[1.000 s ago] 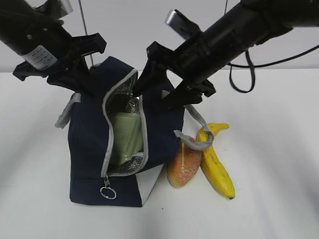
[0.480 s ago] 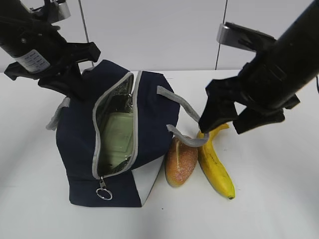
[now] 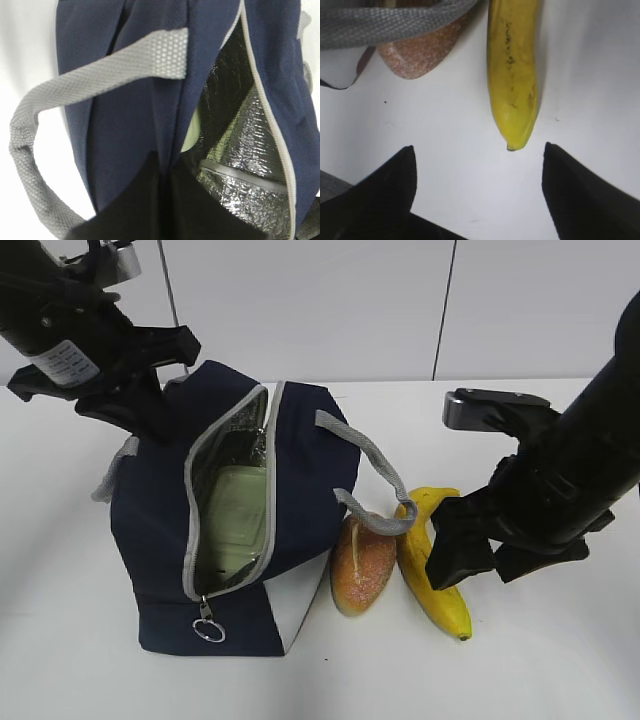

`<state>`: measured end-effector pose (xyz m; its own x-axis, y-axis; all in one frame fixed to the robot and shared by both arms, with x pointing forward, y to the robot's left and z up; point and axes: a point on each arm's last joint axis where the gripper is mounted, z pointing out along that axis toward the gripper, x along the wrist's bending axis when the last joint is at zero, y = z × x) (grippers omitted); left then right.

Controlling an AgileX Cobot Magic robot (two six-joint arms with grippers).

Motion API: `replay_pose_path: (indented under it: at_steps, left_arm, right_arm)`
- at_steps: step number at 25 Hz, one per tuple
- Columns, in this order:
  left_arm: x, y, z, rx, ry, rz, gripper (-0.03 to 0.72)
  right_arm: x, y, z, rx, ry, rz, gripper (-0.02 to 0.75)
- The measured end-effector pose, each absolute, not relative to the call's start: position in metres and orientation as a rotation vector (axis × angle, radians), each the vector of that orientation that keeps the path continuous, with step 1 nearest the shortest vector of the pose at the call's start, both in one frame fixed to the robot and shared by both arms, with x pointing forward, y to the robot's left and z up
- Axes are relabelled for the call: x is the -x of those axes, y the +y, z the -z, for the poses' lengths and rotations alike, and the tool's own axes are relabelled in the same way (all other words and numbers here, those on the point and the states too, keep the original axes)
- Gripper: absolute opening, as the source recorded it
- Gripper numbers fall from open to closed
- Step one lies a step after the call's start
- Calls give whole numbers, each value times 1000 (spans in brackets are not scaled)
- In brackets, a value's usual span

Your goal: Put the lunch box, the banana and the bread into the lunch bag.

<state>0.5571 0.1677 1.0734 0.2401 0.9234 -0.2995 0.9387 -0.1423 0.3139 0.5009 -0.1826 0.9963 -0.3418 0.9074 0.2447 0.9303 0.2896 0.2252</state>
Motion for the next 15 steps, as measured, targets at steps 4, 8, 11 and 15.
replay_pose_path:
  at_steps: [4,8,11,15]
  left_arm:
    - [-557,168,-1074,-2088,1703,49,-3]
    - [-557,168,-1073,-2093,1702,42,-3]
    - [-557,169,-1073,-2099,1702,33,-3]
    - [-558,169,-1073,-2104,1702,25,-3]
  right_arm:
    - [-513,-180,-975,1783,-2463,483,575]
    - [-524,-177,-949,1768,-2485,440,575]
    - [-531,-177,-932,1754,-2516,409,575]
    - [-540,-177,-919,1735,-2568,387,575]
